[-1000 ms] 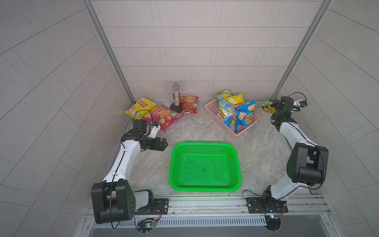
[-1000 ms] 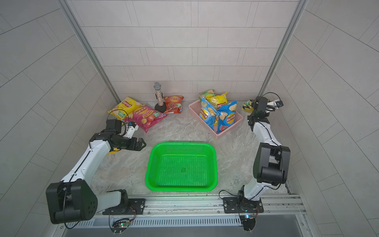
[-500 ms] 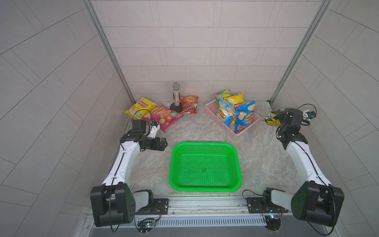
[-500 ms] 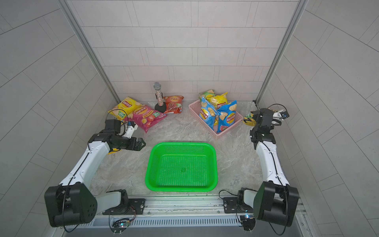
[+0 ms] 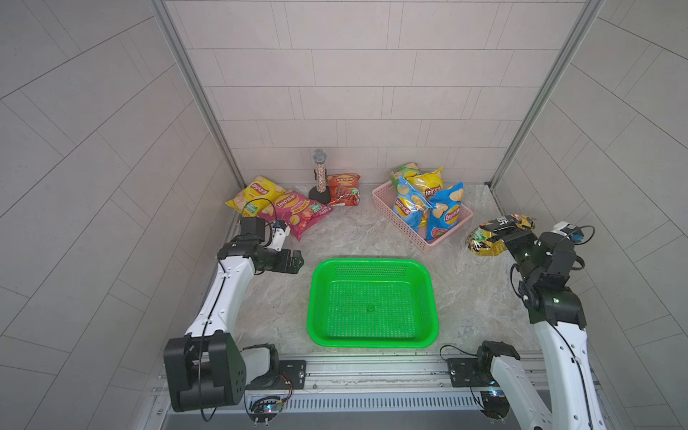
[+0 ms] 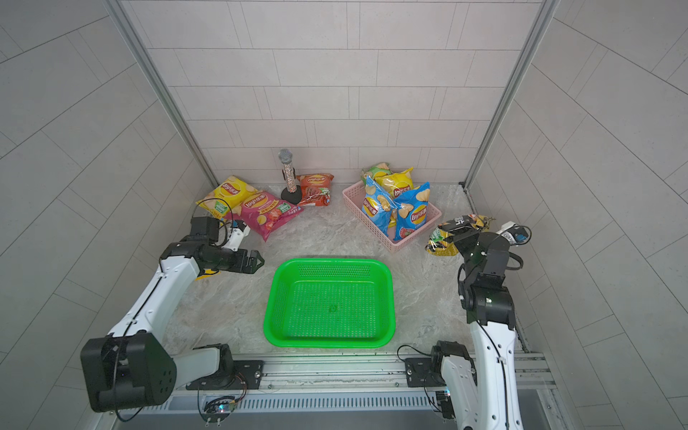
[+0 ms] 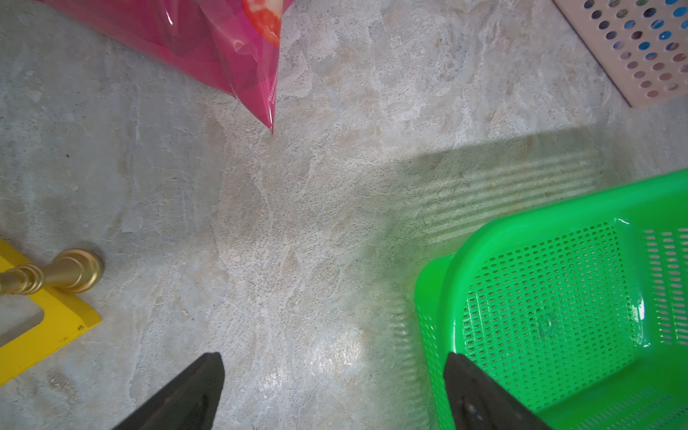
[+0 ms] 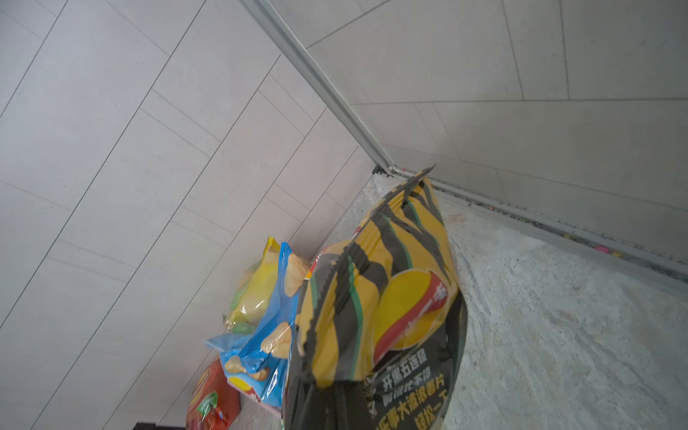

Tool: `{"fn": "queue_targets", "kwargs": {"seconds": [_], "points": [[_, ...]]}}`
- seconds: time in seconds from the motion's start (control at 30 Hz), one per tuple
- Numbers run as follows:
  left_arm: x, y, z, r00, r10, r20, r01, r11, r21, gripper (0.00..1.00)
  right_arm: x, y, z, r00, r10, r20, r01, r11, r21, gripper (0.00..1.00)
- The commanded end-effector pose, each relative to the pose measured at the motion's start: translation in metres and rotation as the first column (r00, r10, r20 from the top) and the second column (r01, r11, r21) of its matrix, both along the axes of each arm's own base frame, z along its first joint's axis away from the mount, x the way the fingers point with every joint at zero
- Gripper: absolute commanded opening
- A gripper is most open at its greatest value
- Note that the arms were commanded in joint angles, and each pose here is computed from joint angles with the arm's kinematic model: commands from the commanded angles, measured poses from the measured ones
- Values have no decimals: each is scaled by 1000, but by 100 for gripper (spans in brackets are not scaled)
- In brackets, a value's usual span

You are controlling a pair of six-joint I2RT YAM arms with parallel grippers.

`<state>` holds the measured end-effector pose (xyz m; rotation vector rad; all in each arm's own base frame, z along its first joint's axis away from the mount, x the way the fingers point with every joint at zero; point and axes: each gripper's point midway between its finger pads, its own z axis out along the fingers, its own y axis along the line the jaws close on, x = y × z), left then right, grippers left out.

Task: Put the potato chips into the basket
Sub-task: Place the potato chip in the basket.

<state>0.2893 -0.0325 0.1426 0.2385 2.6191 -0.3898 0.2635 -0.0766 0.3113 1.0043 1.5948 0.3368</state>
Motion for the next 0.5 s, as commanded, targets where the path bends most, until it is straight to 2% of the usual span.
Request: {"fn": "queue_targets", "kwargs": {"seconds": [0.0,0.13,0.27,0.33,0.47], "points": [[0,-1,10,1000,-3,16,3,1000,-13,100,-11,32,-8,988,151,-18,-149,986,74,0],[0,-1,9,1000,-6,13,6,1000,-12,100,-11,72,-5,946,324,19,-323,936,141,0],[0,-1,8,1000,-8,12,8,1000,-12,100,-11,114,-3,878,473,75,-478,857,195,0],[0,-2,8,1000,-10,10,10,1000,-15,100,-10,137,-6,833,544,95,-551,807,210,0],[-1,-2,6,1000,-13,5,13,1000,-12,100,-9,194,-19,708,698,104,-703,683,201,0]]}}
